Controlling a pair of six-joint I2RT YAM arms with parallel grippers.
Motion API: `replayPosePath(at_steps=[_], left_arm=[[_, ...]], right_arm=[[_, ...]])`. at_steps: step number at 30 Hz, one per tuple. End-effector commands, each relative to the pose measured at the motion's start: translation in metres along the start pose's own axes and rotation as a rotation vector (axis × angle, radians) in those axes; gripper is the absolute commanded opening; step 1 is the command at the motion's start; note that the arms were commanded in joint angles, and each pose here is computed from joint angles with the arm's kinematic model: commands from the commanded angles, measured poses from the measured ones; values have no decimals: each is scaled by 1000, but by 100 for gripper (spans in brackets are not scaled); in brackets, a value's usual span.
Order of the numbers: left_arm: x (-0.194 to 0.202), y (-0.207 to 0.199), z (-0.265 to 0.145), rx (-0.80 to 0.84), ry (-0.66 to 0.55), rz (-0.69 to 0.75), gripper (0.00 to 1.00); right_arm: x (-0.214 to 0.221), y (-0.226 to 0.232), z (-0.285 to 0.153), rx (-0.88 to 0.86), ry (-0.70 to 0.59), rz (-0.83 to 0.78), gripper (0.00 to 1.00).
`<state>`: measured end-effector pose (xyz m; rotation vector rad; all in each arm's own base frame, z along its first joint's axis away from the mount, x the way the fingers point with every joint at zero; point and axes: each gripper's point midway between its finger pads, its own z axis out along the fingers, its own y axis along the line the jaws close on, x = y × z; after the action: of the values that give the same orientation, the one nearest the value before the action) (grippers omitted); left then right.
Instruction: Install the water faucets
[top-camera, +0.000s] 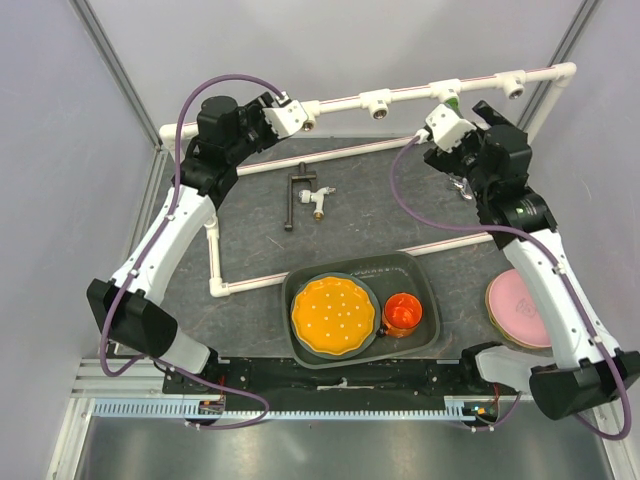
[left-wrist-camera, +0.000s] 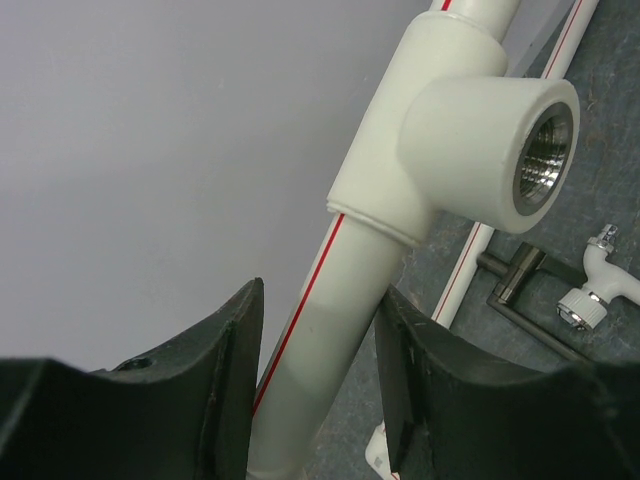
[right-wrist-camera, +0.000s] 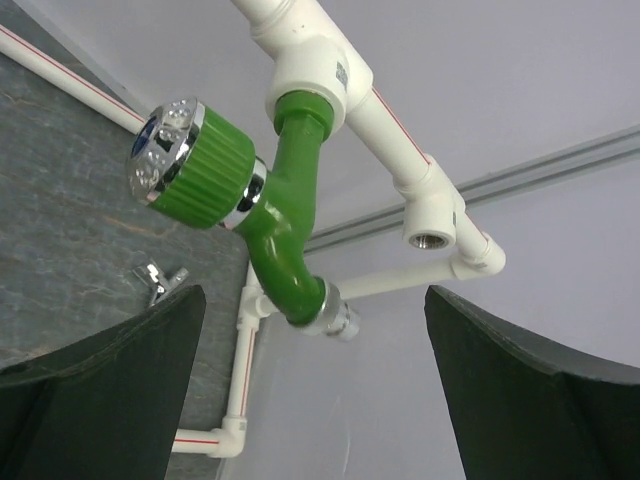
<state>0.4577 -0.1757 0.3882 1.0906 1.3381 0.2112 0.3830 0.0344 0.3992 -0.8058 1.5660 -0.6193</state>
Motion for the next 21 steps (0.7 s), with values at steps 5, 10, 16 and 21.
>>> replayPosePath(at_steps=[5,10,16,21], left_arm=[[10,-33,-7,43,60,-150,2],[10,-37,-4,27,75,-131,2],[11,-39,-2,8,92,-105,2],[14,-39,-1,-7,107,-89,2]], right_arm=[[-6,-2,34,93,39,-145,98],[-12,-2,44,148,15,-150,94],[-15,4,46,168,0,-62,51],[-14,15,43,163,-21,169,21]])
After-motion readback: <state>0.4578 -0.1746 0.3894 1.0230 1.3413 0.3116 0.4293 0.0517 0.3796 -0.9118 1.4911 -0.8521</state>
